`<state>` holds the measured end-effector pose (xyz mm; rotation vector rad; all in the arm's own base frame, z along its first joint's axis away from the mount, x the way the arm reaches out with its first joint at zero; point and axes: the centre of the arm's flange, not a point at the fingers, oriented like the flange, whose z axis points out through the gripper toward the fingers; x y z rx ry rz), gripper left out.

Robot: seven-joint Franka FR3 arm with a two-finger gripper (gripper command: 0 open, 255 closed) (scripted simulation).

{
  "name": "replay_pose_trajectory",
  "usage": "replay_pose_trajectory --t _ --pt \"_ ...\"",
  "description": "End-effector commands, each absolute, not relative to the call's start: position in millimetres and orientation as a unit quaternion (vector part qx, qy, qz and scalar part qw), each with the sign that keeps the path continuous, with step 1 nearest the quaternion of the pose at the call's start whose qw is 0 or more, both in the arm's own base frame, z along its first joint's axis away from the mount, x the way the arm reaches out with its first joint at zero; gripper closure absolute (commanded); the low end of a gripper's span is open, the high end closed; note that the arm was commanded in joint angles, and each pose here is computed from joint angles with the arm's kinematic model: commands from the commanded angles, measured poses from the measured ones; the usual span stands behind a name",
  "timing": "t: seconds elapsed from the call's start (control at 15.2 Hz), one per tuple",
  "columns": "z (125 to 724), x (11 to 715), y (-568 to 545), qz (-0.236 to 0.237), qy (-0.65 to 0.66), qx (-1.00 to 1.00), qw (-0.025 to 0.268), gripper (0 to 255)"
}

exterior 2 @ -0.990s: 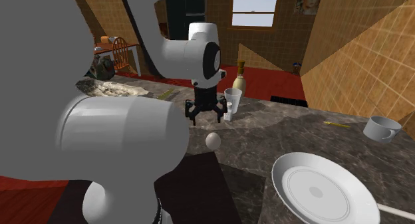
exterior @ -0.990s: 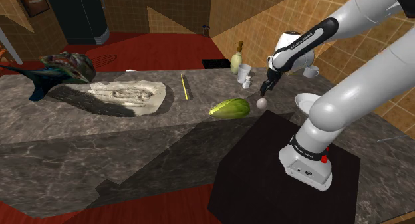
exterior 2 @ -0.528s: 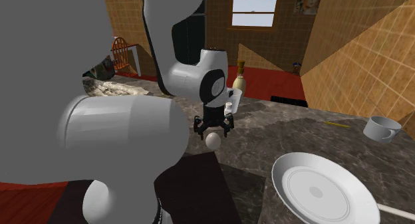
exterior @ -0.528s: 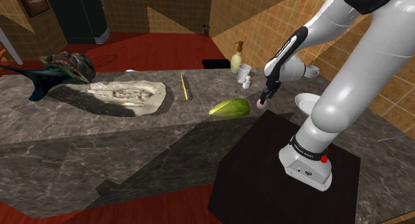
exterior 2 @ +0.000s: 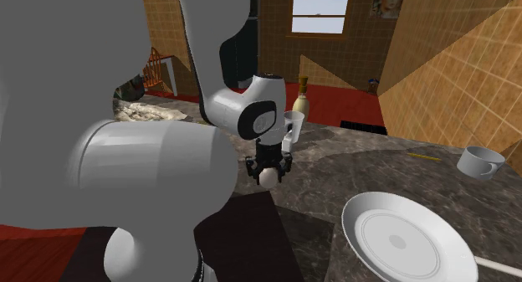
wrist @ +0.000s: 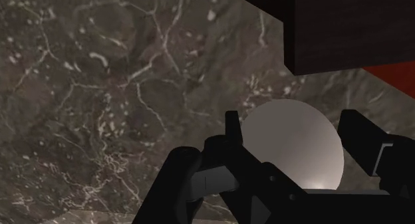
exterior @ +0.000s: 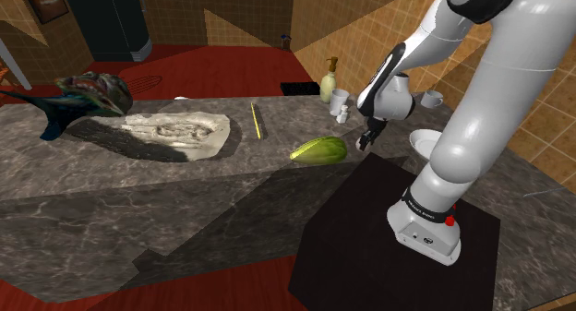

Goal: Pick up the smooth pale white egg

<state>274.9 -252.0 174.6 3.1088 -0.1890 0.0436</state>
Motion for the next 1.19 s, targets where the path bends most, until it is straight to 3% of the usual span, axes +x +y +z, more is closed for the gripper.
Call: replay_pose_trajectory --t 0.0,0.46,1.12 --pt "173.7 274.7 -251.4 0.013 -0.061 0.998 0.013 255" --pt "173.8 275.0 -252.6 0.013 -0.061 0.998 0.013 255" --pt "226.6 275.0 -252.6 0.013 -0.061 0.998 0.013 255"
